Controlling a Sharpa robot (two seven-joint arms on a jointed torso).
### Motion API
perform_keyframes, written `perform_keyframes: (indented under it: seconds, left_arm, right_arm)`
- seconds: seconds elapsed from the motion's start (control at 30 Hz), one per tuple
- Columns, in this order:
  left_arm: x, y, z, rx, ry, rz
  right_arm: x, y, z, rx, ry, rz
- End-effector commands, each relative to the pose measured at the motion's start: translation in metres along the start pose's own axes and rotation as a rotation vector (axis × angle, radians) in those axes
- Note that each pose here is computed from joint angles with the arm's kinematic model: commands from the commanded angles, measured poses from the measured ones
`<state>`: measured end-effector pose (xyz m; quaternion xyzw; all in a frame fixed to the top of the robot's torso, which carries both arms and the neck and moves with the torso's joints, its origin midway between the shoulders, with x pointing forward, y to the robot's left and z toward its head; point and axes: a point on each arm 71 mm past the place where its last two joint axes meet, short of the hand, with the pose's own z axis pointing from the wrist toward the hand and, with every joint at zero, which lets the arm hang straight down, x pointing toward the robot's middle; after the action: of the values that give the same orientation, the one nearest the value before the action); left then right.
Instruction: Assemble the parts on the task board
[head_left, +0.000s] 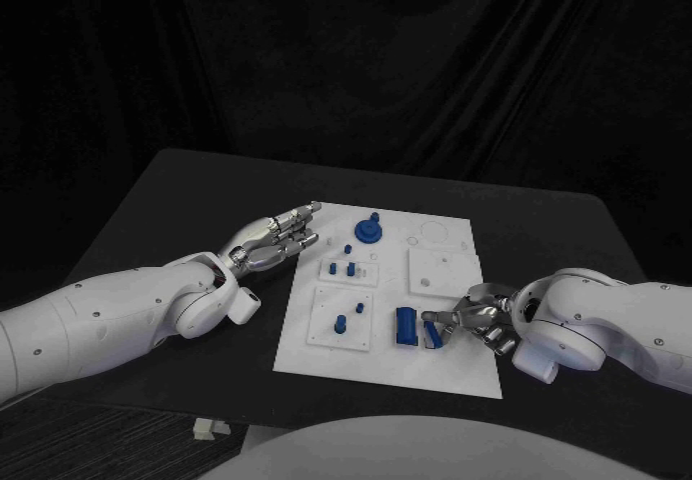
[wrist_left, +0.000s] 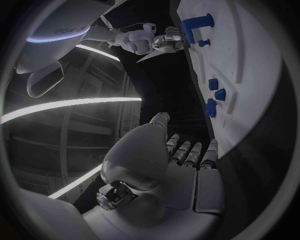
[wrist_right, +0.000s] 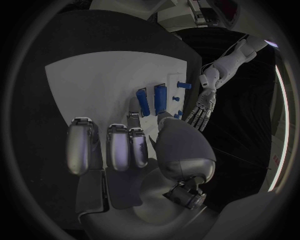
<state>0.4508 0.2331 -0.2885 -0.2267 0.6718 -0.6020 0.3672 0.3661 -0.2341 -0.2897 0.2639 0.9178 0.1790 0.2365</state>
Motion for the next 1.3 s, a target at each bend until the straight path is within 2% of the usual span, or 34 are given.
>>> perform_keyframes:
  seconds: [0.03,0.97,1.3]
  left_arm:
    - [0.0021,-0.0004,0.0003,0.009,0.009,-0.014]
    - [0.0018,-0.0002,-0.0009,0.009,0.005,-0.013]
    - [0.0005,0.0,-0.0022,0.008,0.003,-0.012]
  right_arm:
    - [0.0,0.002,-0.001,-0.012,-0.009,-0.003]
    - [-0.004,0.008,-0.008,-0.101,-0.057,0.023]
    - [-0.002,0.002,-0.016,-0.113,-0.052,-0.093]
